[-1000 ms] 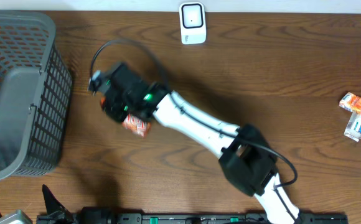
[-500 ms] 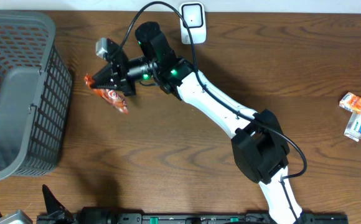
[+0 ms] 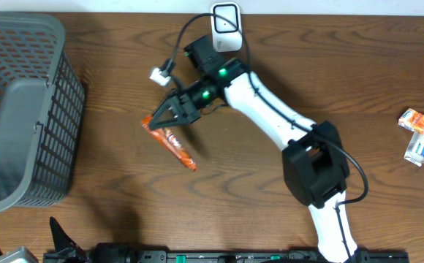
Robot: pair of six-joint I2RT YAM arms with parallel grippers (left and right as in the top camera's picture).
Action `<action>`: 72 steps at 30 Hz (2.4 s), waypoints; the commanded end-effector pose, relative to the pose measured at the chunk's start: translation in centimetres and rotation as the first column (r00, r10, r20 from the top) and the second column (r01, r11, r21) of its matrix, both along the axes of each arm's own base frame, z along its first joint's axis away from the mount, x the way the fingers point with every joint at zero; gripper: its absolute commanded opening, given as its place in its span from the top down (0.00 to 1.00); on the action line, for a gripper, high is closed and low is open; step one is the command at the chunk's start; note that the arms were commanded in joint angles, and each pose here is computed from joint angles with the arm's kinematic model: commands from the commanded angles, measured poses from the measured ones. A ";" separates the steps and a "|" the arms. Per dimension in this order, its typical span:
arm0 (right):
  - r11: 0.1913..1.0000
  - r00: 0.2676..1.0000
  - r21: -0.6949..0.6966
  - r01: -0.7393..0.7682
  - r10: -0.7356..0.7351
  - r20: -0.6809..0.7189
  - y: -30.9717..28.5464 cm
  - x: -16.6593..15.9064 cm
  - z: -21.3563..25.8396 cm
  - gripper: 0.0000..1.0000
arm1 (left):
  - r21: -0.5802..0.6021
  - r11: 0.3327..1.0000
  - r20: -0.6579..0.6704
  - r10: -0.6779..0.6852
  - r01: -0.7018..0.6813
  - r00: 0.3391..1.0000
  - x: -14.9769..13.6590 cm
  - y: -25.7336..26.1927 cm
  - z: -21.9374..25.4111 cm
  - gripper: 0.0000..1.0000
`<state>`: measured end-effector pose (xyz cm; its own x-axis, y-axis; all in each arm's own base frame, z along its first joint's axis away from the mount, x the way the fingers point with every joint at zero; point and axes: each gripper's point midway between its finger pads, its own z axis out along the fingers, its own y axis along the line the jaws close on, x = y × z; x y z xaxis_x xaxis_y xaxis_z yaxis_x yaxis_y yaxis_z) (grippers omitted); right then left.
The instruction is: Scan the item barcode
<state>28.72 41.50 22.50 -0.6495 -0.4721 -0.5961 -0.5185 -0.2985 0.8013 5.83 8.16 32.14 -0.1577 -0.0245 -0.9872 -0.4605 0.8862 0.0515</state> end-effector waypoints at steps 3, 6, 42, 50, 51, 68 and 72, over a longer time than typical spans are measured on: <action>0.996 0.998 0.085 0.014 -0.019 0.052 -2.1 0.5 -0.7 0.91 | 0.015 1.000 -0.001 0.003 -0.003 1.000 -0.2 0.1 0.0 0.07; 0.992 0.994 0.126 -0.002 -0.013 0.113 -2.4 -0.7 -3.8 0.94 | 0.016 1.000 -0.001 0.003 -0.003 1.000 -0.2 0.1 0.0 0.07; 0.996 0.990 -0.022 0.090 -0.092 -0.110 -4.5 2.4 -6.5 0.99 | -0.514 0.781 -0.287 -0.546 0.355 0.787 12.6 -11.1 -6.2 0.07; 0.995 0.988 -0.026 0.095 -0.097 -0.117 -4.3 3.2 -5.9 0.99 | -0.827 0.500 -0.342 -0.809 0.255 0.479 20.1 -17.7 -13.4 0.21; 0.995 0.987 -0.030 0.097 -0.100 -0.123 -4.3 3.3 -5.8 0.99 | -0.848 0.468 -0.323 -0.828 0.249 0.457 20.7 -18.3 -13.9 0.21; 0.961 0.943 -0.067 0.268 -0.276 -0.187 -9.7 11.4 -1.5 0.99 | -0.874 0.333 -0.174 -0.895 0.355 0.412 23.5 -20.6 -13.6 0.19; 0.960 0.933 -0.091 0.266 -0.280 -0.224 -9.7 11.6 -0.4 0.99 | -0.871 0.292 -0.111 -0.900 0.394 0.422 24.8 -22.4 -14.3 0.15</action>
